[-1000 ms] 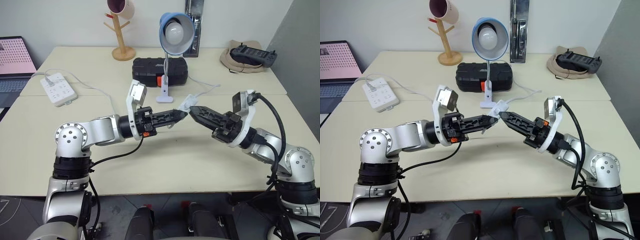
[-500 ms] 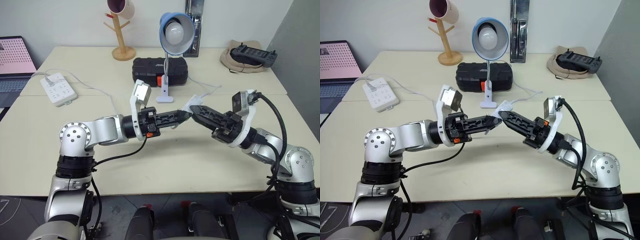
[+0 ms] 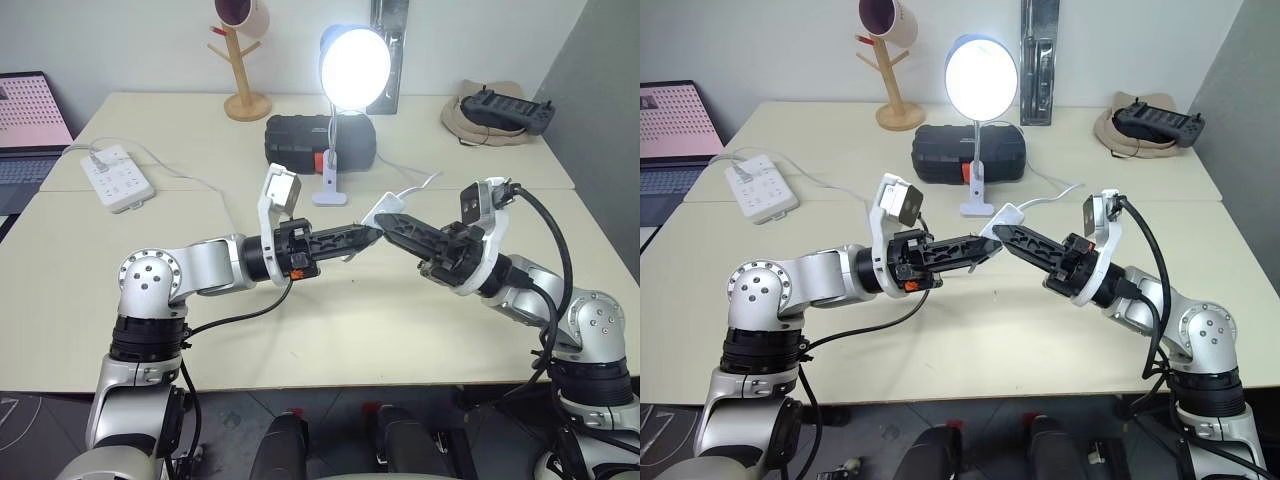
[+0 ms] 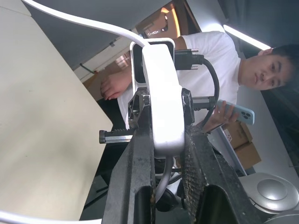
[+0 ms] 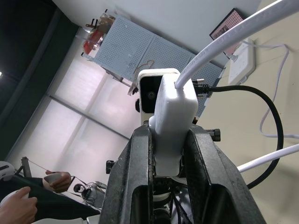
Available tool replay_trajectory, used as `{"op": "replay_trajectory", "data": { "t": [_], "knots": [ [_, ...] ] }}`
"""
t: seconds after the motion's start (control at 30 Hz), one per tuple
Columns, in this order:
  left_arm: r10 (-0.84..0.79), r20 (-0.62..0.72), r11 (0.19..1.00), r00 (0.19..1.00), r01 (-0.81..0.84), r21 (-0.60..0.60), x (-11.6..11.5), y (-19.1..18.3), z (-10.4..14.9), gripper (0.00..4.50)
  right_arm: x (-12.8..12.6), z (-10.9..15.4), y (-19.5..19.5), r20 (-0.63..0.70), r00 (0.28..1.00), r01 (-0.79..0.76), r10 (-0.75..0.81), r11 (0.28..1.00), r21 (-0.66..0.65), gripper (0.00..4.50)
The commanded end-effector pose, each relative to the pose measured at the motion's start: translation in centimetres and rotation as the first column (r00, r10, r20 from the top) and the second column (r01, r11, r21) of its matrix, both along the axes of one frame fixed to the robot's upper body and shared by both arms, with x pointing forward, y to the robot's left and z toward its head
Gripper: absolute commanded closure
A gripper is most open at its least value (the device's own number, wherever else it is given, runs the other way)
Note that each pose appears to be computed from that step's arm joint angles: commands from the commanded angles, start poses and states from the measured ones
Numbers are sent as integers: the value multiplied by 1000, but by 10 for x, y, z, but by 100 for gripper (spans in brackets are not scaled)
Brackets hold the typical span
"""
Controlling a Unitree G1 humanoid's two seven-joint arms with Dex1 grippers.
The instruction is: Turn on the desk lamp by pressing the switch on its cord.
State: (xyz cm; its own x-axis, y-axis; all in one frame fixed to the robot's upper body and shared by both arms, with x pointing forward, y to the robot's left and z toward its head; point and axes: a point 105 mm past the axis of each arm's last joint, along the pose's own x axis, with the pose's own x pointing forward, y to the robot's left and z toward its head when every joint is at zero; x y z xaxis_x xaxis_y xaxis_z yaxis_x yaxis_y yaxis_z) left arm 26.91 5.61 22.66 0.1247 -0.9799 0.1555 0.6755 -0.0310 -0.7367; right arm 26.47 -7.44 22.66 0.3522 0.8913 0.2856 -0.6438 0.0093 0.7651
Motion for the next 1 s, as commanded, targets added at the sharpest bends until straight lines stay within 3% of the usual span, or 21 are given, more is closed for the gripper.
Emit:
{"op": "replay_trajectory", "data": {
  "t": [0.03, 0.37, 0.43, 0.73, 0.83, 0.93, 1.0],
  "knots": [
    [-9, 30, 1000, 999, 9, 4, -4, 3, 3, 409, -6, 8, -2, 34, 999, -16, 16, 1000, 3, 396],
    [-2, 35, 1000, 999, 2, 15, -2, 5, 1, 409, -5, 7, -4, 60, 998, -3, 5, 999, -33, 396],
    [0, 38, 1000, 999, -1, 19, -1, 5, 0, 409, -5, 7, -5, 73, 997, 7, -4, 999, -42, 326],
    [-24, 84, 998, 996, 19, 58, 3, 6, 7, 409, -9, 8, -17, 85, 996, 33, -27, 997, -77, 138],
    [0, 168, 988, 986, -26, 153, 16, 12, 2, 409, -16, -6, -30, 130, 990, 81, -53, 972, -220, 71],
    [10, 298, 966, 955, -86, 243, 35, 21, -2, 409, -13, -22, -42, 238, 964, 207, -115, 888, -411, 12],
    [-22, 416, 936, 909, -128, 329, 50, 29, -11, 409, -11, -28, -46, 322, 937, 286, -133, 823, -491, 1]
  ]
}}
